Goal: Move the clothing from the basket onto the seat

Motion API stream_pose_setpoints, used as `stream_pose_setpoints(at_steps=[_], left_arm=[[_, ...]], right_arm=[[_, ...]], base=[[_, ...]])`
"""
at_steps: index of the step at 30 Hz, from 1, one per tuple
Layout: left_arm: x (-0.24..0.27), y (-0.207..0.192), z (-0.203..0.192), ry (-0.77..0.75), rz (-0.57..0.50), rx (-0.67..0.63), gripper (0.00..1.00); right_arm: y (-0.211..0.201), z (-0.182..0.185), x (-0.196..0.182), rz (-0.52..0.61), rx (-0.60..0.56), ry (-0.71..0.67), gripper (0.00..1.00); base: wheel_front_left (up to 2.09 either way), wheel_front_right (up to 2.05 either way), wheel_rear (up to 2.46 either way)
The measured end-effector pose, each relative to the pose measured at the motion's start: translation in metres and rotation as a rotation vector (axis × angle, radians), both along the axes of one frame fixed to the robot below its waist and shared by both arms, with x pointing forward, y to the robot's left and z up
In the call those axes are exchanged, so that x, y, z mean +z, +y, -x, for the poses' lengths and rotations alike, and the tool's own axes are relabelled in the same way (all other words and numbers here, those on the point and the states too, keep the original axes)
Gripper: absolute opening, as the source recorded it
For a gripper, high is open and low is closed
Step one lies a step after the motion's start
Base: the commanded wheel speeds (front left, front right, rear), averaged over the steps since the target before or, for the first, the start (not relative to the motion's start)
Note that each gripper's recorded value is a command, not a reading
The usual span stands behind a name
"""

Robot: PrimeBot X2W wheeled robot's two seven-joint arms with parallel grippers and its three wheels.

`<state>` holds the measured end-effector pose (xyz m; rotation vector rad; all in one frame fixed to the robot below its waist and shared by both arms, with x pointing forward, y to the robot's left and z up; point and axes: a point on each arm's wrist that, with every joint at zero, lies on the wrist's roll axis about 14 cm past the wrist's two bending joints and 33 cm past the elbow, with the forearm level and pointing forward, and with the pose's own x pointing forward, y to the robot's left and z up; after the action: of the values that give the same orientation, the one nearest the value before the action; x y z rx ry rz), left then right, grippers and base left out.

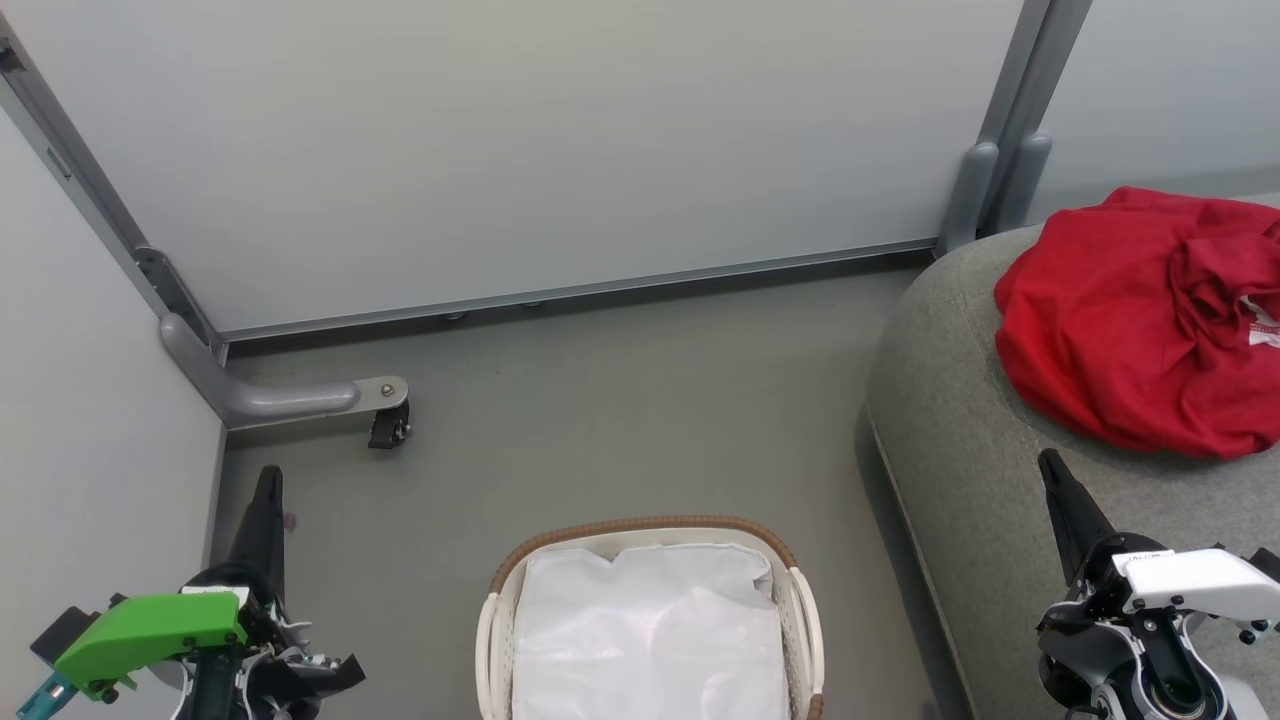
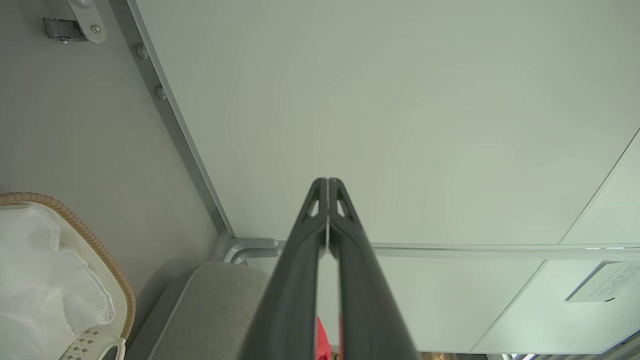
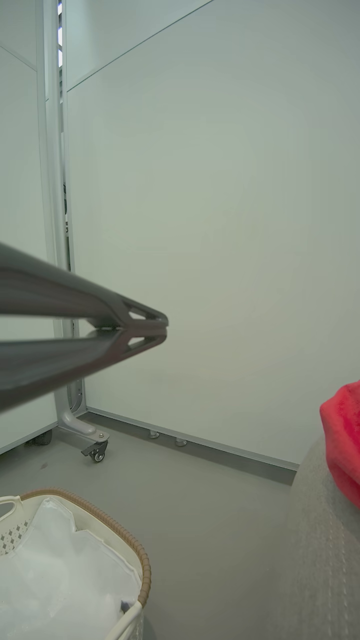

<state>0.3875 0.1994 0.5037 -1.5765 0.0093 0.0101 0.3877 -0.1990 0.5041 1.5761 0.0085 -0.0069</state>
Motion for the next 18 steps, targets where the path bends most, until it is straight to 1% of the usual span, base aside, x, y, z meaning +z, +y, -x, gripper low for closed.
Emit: stream_pose_setpoints(at_steps=[18], left_arm=[[0.0001, 0.0000, 0.0000, 0.000, 0.000, 0.000, 0.00]], right_arm=[[0.0000, 0.0000, 0.0000, 0.000, 0.000, 0.000, 0.00]], base=[[0.00, 0.00, 0.00]])
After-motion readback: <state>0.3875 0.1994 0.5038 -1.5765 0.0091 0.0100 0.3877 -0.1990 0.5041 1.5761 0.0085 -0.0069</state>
